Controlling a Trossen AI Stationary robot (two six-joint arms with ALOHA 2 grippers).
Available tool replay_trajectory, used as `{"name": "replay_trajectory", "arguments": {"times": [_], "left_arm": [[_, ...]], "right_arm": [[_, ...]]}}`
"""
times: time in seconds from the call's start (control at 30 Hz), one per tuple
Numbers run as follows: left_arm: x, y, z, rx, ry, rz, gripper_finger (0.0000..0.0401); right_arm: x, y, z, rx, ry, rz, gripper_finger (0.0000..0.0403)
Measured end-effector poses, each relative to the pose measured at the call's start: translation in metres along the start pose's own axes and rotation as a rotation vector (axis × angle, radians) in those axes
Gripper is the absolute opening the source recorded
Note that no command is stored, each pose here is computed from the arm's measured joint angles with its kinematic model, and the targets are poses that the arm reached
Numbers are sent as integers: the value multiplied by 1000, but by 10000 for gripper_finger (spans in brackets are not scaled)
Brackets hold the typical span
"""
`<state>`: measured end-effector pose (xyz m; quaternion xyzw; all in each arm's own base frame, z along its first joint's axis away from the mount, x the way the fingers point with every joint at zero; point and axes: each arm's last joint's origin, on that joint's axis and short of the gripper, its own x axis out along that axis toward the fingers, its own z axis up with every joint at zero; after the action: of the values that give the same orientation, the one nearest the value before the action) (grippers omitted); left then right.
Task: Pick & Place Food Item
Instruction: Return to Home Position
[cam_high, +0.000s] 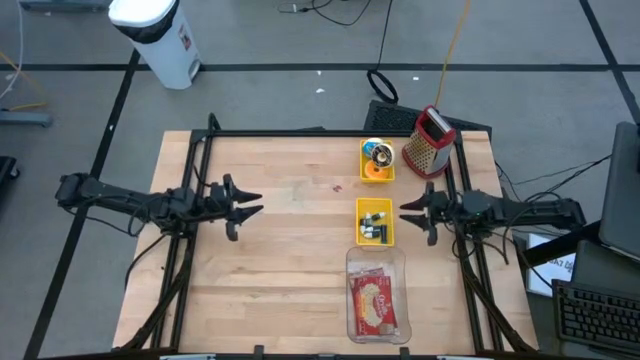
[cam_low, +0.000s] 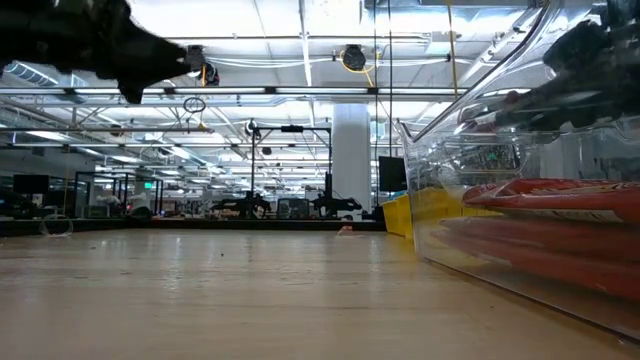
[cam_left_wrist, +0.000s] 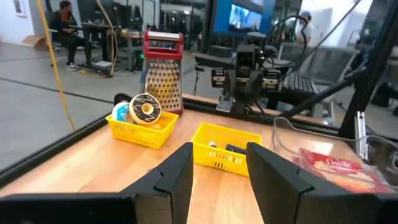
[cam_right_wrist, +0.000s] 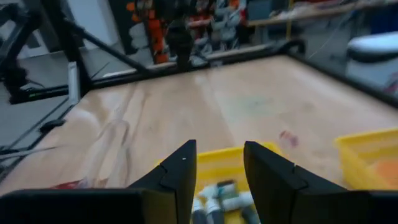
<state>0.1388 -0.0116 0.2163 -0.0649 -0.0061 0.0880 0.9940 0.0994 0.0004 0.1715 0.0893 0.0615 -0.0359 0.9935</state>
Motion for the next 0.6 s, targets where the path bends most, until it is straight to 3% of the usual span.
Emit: {"name": "replay_trajectory", "arguments": {"times": [0.2, 0.43, 0.6], "left_arm": [[-12, 9, -37, -38, -99, -3, 147], [-11, 10, -38, -51, -68, 31, 148], [-11, 11, -46, 56, 9, 42, 149]], "right_arm": [[-7, -3, 1, -78, -49, -90, 125], [-6, -4, 1, -150, -47, -116, 122], [-5, -4, -3, -150, -5, -119, 123]]}}
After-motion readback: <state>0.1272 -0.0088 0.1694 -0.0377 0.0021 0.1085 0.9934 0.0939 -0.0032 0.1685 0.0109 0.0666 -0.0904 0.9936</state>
